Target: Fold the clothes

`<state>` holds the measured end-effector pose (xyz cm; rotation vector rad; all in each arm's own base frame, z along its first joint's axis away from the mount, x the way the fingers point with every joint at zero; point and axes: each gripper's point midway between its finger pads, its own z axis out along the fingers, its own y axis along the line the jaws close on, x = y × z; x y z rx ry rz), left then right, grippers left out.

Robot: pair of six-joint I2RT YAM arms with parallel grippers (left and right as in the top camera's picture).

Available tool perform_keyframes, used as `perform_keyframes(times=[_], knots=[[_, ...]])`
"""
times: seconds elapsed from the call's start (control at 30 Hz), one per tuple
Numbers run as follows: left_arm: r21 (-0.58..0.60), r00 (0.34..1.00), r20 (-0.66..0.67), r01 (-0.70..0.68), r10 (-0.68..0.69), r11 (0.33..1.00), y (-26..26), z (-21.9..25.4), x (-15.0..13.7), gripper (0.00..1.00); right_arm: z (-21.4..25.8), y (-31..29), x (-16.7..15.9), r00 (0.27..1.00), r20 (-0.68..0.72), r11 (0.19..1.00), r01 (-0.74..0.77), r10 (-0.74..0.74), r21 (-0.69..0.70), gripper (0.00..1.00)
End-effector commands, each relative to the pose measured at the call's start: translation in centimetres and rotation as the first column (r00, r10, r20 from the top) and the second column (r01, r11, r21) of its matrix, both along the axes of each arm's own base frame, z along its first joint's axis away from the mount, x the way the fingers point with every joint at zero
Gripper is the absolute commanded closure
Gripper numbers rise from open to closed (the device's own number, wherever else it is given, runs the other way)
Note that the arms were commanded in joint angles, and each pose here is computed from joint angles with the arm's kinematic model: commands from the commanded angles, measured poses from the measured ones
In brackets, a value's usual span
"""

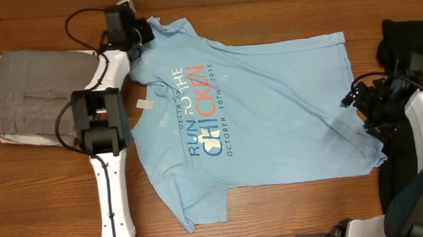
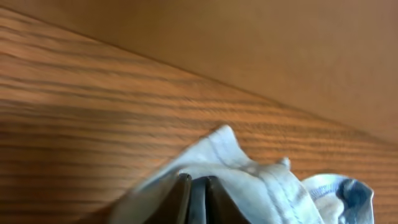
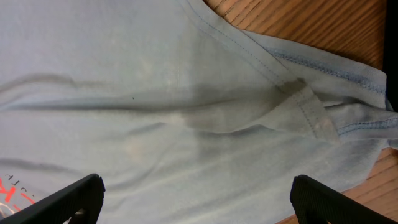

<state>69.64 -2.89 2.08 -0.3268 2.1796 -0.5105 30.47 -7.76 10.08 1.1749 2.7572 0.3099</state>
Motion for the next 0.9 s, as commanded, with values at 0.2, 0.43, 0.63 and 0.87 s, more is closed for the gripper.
perform_keyframes(times=[0.2,0.43,0.63,0.87], knots=[[-0.106,0.989,0.072,0.139,-0.132,0.985,-2.7,10.7,1.2,0.83,0.1,0.1,0.0,1.0,0.006,1.0,-0.001,0.001,0.003,0.0],[-0.058,0.985,-0.097,0.134,-0.14,0.989,-2.8,19.0,-5.2,0.34,0.1,0.1,0.0,1.0,0.006,1.0,-0.001,0.001,0.003,0.0],[0.102,0.968,-0.248,-0.017,0.042,0.995,0.3,24.6,-13.6,0.29,0.1,0.1,0.0,1.0,0.006,1.0,0.0,0.0,0.004,0.0],[0.192,0.956,-0.286,-0.016,0.071,0.981,0.1,29.4,-20.4,0.38,0.1,0.1,0.0,1.0,0.006,1.0,-0.001,0.001,0.001,0.0]])
